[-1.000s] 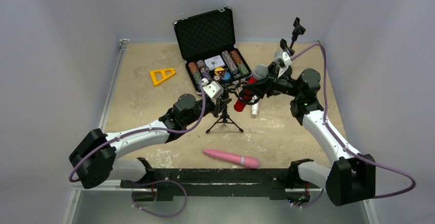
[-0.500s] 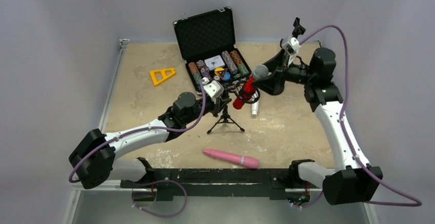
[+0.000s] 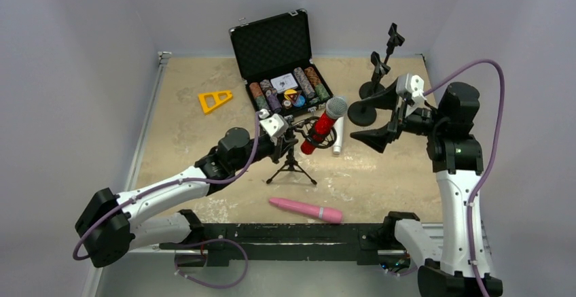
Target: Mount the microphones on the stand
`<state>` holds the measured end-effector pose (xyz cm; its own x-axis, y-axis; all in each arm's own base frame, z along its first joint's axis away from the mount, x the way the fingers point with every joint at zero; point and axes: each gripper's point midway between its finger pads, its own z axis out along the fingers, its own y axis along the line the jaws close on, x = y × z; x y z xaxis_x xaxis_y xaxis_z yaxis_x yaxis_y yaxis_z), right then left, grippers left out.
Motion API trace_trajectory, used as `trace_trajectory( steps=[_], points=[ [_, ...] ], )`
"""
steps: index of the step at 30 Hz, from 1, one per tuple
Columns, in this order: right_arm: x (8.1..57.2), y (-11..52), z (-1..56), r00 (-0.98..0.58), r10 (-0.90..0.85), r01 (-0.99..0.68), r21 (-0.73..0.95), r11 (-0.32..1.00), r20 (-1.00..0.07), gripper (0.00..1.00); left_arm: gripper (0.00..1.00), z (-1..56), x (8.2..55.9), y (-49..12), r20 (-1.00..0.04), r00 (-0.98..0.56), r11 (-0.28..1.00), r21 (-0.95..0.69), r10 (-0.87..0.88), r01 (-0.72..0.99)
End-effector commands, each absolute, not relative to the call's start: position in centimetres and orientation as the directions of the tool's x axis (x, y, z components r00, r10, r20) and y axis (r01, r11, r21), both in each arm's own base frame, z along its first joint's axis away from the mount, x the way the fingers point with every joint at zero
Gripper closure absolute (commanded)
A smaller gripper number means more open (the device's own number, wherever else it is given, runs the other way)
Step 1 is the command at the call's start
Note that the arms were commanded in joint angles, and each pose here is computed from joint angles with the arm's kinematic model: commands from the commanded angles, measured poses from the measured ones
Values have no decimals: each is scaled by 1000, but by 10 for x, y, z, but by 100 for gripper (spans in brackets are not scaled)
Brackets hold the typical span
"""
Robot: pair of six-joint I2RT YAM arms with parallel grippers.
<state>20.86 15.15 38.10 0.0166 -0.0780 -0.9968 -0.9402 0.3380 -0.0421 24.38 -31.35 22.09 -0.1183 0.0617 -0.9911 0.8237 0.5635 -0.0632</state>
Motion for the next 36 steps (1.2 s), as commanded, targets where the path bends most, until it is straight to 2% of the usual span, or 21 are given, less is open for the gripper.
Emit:
trace_trajectory(
  steps=[1, 13, 25, 36],
  points=[
    [190, 151, 371, 12, -70, -954, -32, 297, -997, 4, 100, 225, 233, -297, -988, -148, 580, -104, 30, 808],
    [184, 147, 346, -13, -80, -948, -13, 319, -997, 3, 100, 240, 239, -238, -992, -127, 717, -85, 4, 692],
    [177, 149, 274, -119, -73, -957, 95, 274, -990, 4, 100, 265, 266, -160, -998, -54, 891, -43, -21, 452],
    [178, 139, 261, -88, -51, -946, 68, 317, -995, 4, 100, 294, 301, -95, -997, -6, 968, -78, -79, 237]
  ],
)
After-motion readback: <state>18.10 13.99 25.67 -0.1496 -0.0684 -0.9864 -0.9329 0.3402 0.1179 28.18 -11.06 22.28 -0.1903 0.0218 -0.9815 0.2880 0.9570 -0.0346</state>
